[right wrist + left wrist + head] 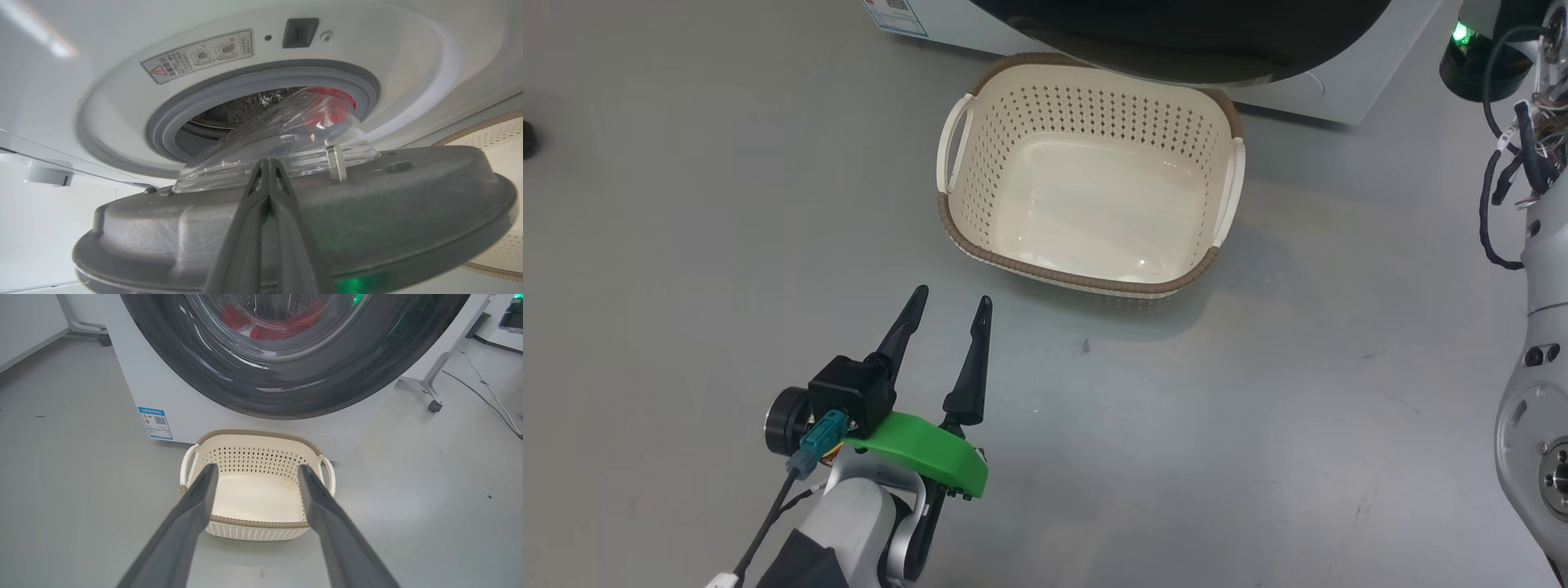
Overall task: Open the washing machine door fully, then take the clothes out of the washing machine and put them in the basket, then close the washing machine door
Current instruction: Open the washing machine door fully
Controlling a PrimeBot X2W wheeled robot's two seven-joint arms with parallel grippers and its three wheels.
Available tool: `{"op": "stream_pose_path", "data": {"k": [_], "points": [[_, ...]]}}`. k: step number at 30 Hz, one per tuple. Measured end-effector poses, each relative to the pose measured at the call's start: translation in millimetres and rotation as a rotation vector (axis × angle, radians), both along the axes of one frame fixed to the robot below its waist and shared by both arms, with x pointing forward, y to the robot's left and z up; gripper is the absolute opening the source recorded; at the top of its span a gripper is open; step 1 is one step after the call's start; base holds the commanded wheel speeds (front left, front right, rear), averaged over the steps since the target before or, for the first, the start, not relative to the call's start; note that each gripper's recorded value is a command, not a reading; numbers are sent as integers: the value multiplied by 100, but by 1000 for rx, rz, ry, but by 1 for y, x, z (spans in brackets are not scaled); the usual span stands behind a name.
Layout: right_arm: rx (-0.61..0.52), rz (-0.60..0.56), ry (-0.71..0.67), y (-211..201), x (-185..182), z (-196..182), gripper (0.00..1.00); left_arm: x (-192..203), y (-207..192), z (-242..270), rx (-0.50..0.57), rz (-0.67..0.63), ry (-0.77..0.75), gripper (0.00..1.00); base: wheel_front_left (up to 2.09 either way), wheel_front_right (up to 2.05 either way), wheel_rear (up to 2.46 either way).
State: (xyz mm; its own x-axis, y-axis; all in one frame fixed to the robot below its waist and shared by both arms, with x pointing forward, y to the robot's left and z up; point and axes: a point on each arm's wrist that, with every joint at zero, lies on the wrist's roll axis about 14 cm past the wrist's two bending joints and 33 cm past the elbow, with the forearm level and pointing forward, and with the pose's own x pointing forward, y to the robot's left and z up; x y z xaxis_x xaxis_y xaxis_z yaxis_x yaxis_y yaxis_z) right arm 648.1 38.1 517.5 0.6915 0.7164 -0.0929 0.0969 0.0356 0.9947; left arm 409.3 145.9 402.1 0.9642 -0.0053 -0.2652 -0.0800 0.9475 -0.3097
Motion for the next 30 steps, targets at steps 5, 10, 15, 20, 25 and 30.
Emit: {"op": "stream_pose_path", "data": {"k": [5, 10, 15, 20, 25, 30], "points": [[-135, -15, -131, -6, -5, -1, 0, -1, 0, 4, 0, 1, -10, 100, 0, 0, 0], [-262, -36, -256, -19, -9, 1, 0, -3, 1, 10, 6, 2, -25, 100, 0, 0, 0], [-417, -49, -340, -33, -18, -1, 0, -10, 4, 11, 6, 15, -24, 100, 0, 0, 0], [-540, -65, -405, -40, -34, -4, 0, -17, 6, 15, 16, 21, -31, 100, 0, 0, 0], [-636, -70, -454, -46, -51, -8, 0, -22, 7, 18, 18, 27, -38, 100, 0, 0, 0], [-743, -59, -587, -42, -77, 3, 0, -24, 8, 25, 17, 32, -61, 100, 0, 0, 0]]}}
